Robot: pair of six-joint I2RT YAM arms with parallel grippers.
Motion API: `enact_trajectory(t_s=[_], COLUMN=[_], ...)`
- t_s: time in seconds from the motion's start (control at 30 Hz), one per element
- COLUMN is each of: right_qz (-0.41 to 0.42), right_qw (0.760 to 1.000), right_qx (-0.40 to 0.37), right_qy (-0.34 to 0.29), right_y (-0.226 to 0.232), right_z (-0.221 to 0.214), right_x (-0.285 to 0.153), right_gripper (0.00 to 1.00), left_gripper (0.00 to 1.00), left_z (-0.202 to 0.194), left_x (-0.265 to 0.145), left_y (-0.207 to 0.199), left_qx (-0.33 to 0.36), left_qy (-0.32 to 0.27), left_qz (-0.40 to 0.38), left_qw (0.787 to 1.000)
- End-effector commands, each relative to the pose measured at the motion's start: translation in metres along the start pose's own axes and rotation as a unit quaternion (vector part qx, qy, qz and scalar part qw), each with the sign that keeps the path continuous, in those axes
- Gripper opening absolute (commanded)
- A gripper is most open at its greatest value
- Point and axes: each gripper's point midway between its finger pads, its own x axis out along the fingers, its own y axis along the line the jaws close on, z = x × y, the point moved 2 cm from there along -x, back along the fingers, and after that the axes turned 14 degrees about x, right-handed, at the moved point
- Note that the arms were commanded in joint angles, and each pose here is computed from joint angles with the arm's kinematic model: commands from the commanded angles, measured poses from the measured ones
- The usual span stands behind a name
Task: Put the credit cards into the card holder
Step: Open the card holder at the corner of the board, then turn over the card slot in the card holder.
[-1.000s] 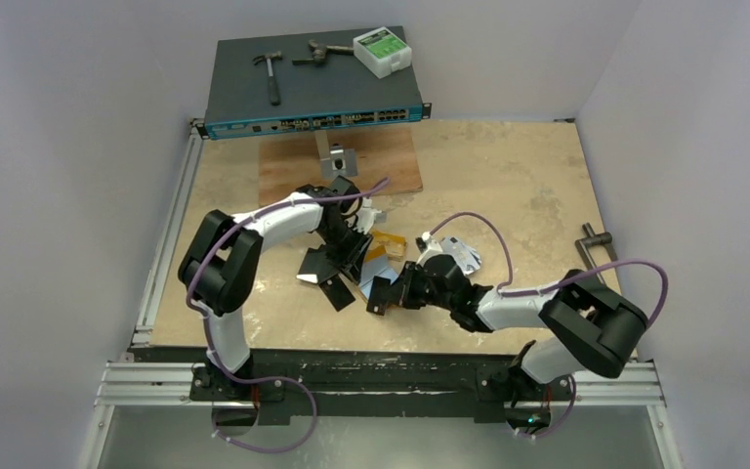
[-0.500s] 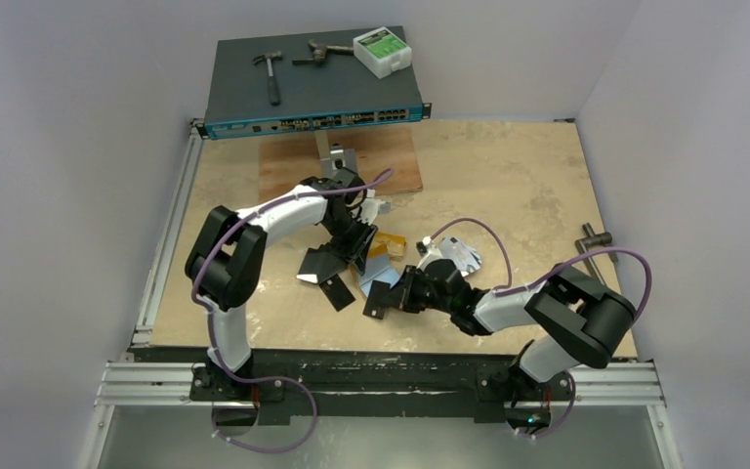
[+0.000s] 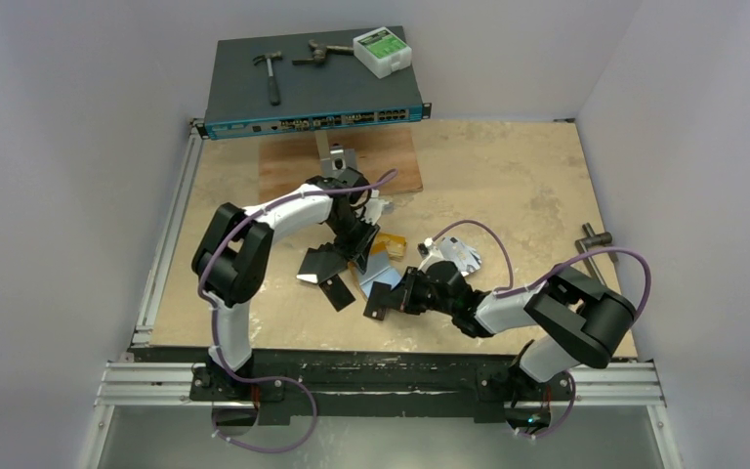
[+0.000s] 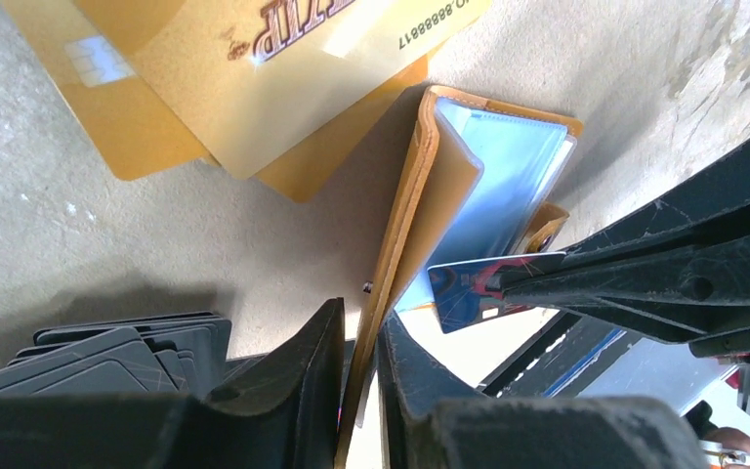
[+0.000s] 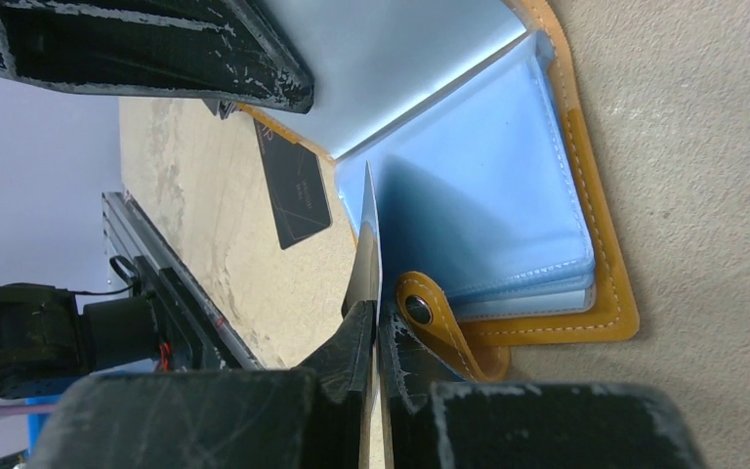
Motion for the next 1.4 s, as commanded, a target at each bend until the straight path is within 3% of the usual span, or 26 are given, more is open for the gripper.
enact_trajectory(t_s=[0.0, 0.4, 0.47, 0.63, 0.93, 1.37], right_qz=[-0.026, -0.033, -0.034, -0.037, -0.042, -0.020], right_qw=[1.000, 0.999, 0.999, 0.999, 0.999, 0.997], right_qx=[-0.002, 0.003, 0.005, 0.013, 0.023, 0.028], right_qy=[0.003, 0.004, 0.003, 0.004, -0.007, 0.068], right_y=[-0.016, -0.024, -0.025, -0.029, -0.039, -0.038], right_z=[-0.003, -0.007, -0.007, -0.011, -0.014, -0.043], right_x=[-0.004, -0.010, -0.011, -0.021, -0.050, -0.065], right_gripper=[0.00, 0.00, 0.00, 0.00, 0.00, 0.00], left_gripper=[0.17, 0.23, 0.20, 0.02, 0.02, 0.02], left_z=[0.019, 0.027, 0.027, 0.018, -0.027, -0.023], left_x=[-0.005, -0.004, -0.004, -0.008, 0.001, 0.002], left_y=[-0.002, -0.004, -0.003, -0.009, -0.022, -0.022], left_qx=[0.014, 0.005, 0.003, -0.024, -0.059, -0.055], left_qy=[-0.022, -0.020, -0.022, -0.021, 0.007, -0.005], left_qz=[0.000, -0.012, -0.012, -0.022, -0.035, -0.032], left_qw=[1.000, 1.000, 1.000, 0.999, 0.998, 0.998])
